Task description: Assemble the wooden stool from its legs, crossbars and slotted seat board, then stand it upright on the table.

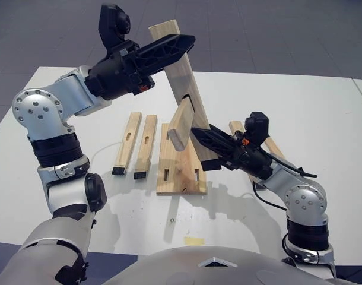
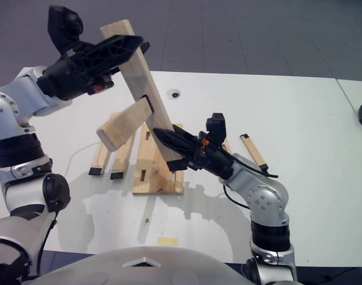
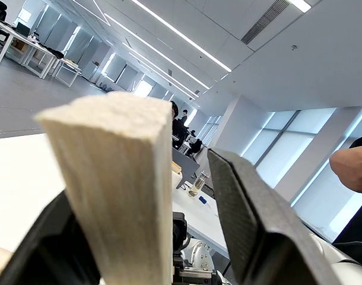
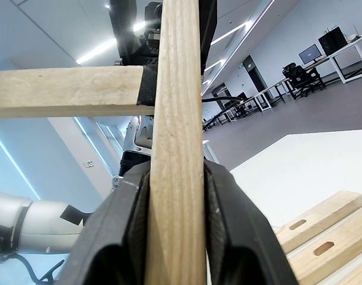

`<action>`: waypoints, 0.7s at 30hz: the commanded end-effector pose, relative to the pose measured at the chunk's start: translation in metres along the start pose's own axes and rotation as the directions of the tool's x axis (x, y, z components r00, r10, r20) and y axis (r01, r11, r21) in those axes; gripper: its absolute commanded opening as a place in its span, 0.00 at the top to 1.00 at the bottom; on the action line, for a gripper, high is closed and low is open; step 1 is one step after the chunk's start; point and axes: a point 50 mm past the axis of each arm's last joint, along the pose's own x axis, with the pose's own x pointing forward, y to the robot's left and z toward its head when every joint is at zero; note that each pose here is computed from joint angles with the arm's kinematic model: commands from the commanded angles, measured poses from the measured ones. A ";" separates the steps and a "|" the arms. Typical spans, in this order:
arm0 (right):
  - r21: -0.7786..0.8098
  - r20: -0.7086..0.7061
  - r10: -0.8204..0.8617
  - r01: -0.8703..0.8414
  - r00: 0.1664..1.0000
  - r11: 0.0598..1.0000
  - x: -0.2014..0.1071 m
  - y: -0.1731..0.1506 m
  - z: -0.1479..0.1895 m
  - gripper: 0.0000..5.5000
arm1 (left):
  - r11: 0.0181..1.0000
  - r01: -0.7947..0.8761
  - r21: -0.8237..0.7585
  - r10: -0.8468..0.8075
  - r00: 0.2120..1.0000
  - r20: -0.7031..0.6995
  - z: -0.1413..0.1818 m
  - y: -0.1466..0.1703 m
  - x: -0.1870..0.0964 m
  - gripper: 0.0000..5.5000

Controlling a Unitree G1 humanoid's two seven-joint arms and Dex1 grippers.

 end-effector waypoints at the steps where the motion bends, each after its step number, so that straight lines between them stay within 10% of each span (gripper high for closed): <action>1: -0.019 -0.030 -0.026 0.025 0.999 0.999 -0.001 0.000 -0.003 0.81 | 0.999 -0.002 0.040 0.003 0.999 -0.036 0.002 -0.004 0.003 0.68; 10: -0.018 -0.025 -0.109 0.108 0.994 0.994 -0.004 -0.005 -0.007 0.81 | 0.991 -0.068 0.111 0.065 0.997 0.032 0.016 0.000 -0.008 0.79; 21: -0.330 -0.146 -0.545 0.479 0.825 0.813 -0.024 -0.061 -0.024 0.43 | 0.849 -0.508 0.147 0.379 0.778 0.501 0.063 0.024 -0.044 0.81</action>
